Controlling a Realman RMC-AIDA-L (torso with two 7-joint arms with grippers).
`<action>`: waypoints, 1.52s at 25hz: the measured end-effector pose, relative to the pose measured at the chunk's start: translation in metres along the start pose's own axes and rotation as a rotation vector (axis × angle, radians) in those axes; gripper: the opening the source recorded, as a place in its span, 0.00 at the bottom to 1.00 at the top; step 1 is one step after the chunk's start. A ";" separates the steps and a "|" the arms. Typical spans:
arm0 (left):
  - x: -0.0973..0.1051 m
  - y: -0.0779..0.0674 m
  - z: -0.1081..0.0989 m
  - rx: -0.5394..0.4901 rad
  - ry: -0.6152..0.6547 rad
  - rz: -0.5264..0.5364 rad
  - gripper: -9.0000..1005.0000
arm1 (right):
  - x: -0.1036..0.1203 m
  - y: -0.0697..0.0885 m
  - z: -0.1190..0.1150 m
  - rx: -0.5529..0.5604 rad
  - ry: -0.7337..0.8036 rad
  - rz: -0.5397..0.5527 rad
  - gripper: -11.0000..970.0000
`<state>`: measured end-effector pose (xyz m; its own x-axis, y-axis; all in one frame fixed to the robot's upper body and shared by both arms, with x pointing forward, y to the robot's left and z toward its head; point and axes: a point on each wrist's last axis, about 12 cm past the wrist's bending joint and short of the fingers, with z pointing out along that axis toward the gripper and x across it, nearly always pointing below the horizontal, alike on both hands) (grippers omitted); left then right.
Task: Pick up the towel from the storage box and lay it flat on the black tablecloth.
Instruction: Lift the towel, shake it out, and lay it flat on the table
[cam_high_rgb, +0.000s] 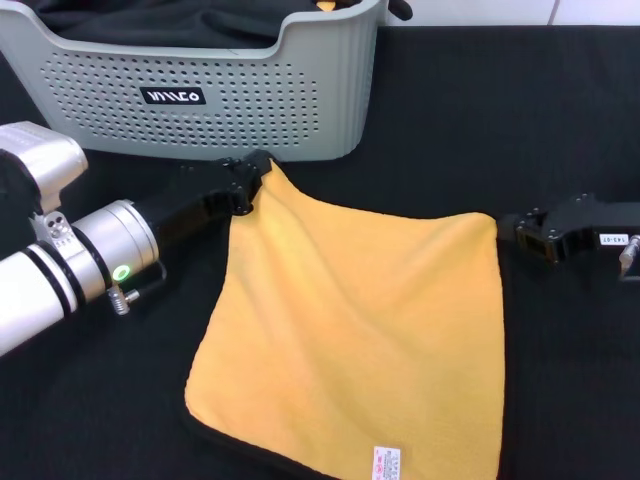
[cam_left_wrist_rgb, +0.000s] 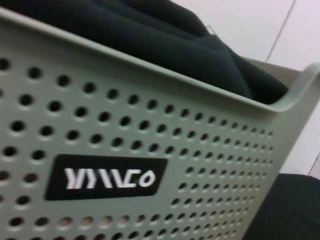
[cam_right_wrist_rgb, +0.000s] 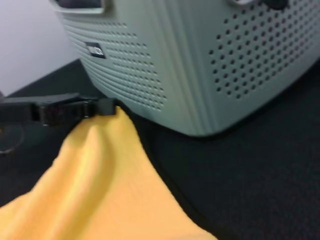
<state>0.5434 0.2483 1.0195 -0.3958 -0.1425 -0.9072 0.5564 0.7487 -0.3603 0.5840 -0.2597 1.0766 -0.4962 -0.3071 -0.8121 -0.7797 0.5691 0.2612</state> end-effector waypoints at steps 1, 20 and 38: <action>0.001 -0.002 0.001 0.002 0.000 0.005 0.04 | 0.001 -0.001 0.000 0.010 0.003 -0.001 0.09; 0.001 0.001 -0.004 -0.055 -0.075 0.010 0.05 | 0.000 -0.010 0.000 0.092 0.001 -0.002 0.10; 0.001 0.002 0.003 -0.087 -0.049 0.067 0.06 | -0.009 -0.015 -0.001 0.136 -0.021 -0.029 0.11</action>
<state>0.5458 0.2480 1.0170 -0.3227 -0.1201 -0.9389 0.5137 0.8109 -0.2802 0.5999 -0.2656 1.0808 -0.4650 -0.3092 -0.8296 -0.7338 0.6588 0.1657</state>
